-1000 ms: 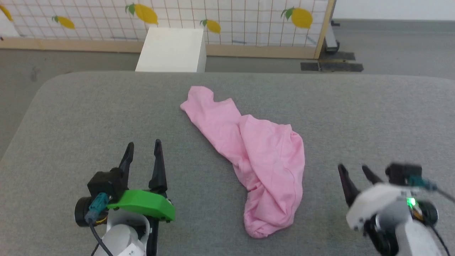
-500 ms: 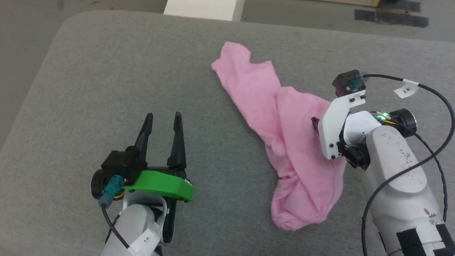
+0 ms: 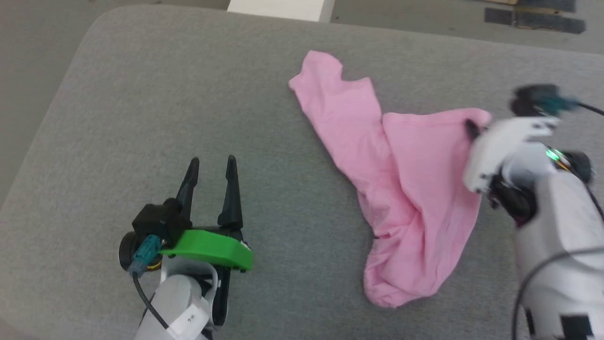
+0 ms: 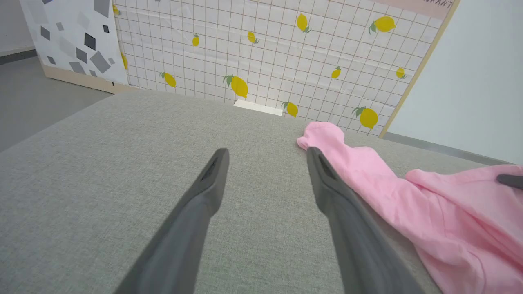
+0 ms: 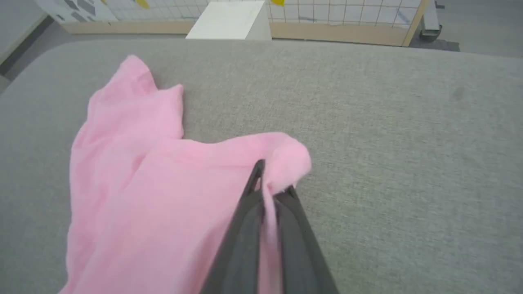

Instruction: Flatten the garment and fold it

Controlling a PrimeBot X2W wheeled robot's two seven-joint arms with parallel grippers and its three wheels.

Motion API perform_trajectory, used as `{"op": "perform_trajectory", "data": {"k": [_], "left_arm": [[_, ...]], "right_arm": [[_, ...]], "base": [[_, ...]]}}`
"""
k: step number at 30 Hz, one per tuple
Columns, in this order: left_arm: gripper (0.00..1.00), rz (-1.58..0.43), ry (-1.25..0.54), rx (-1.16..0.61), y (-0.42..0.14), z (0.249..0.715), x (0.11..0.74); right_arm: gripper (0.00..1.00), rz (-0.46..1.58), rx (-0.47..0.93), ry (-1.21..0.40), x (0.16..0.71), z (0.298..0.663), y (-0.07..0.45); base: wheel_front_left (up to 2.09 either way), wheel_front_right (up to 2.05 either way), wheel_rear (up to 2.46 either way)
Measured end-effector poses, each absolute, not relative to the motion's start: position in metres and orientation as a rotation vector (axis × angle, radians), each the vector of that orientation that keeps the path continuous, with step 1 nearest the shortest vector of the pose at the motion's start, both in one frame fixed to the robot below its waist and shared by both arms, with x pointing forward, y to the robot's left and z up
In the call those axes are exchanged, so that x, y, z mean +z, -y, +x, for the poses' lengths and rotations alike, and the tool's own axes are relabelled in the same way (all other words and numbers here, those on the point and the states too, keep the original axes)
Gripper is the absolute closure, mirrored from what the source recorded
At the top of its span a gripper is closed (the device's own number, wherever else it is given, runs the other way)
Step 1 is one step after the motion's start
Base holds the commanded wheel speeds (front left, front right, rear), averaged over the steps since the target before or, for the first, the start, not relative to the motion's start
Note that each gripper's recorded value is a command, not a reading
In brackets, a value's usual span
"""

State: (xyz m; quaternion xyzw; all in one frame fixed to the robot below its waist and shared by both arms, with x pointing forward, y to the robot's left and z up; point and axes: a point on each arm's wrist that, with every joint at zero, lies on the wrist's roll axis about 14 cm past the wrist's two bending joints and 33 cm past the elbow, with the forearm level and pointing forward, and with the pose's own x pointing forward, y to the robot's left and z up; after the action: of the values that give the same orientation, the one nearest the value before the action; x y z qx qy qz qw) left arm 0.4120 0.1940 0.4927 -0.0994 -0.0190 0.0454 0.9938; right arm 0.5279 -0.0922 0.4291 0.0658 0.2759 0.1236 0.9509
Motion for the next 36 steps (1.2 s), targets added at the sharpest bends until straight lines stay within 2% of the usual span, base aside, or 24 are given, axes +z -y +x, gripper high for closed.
{"op": "perform_trajectory", "data": {"k": [2, 5, 10, 13, 14, 15, 16, 21, 24, 31, 36], "left_arm": [[0.0, -0.207, 0.035, 0.071, -0.188, 0.411, 0.492], [0.0, -0.219, 0.031, 0.039, -0.177, 0.407, 0.492], [0.0, -0.235, 0.039, -0.028, -0.154, 0.405, 0.498], [0.0, -0.242, 0.044, -0.068, -0.141, 0.405, 0.501], [0.0, -0.246, 0.045, -0.08, -0.137, 0.405, 0.502], [0.0, -0.248, 0.046, -0.09, -0.134, 0.405, 0.503], [0.0, -0.252, 0.046, -0.1, -0.13, 0.405, 0.504], [0.0, -0.294, 0.013, -0.146, -0.114, 0.407, 0.505], [0.0, -0.336, -0.072, -0.212, -0.093, 0.409, 0.501], [0.0, -0.247, -0.566, -0.542, -0.001, 0.374, 0.453], [0.0, -0.149, -0.761, -0.609, 0.013, 0.35, 0.42]], "right_arm": [[1.0, 0.175, 0.176, -0.523, 0.434, 0.519, 0.122], [1.0, 0.21, 0.032, -0.506, 0.432, 0.487, 0.179], [1.0, 0.249, -0.197, -0.602, 0.406, 0.396, 0.26], [1.0, 0.316, -0.266, -0.651, 0.392, 0.353, 0.28], [0.9, 0.346, -0.272, -0.649, 0.39, 0.345, 0.281], [0.55, 0.37, -0.274, -0.635, 0.391, 0.342, 0.28], [0.0, 0.388, -0.276, -0.607, 0.394, 0.34, 0.281], [0.0, 0.419, -0.311, -0.441, 0.42, 0.342, 0.294], [0.0, 0.403, -0.334, -0.375, 0.435, 0.343, 0.305], [0.0, 0.382, -0.349, -0.342, 0.446, 0.345, 0.312], [0.0, 0.379, -0.351, -0.361, 0.44, 0.345, 0.312]], "base": [[0.0, 0.0, 0.0], [0.0, 0.0, 0.0], [0.0, 0.0, 0.0], [0.0, 0.0, 0.0], [0.0, 0.0, 0.0], [0.0, 0.0, 0.0], [0.0, 0.0, 0.0], [0.0, 0.0, 0.0], [0.0, 0.0, 0.0], [0.0, 0.0, 0.0], [0.0, 0.0, 0.0]]}}
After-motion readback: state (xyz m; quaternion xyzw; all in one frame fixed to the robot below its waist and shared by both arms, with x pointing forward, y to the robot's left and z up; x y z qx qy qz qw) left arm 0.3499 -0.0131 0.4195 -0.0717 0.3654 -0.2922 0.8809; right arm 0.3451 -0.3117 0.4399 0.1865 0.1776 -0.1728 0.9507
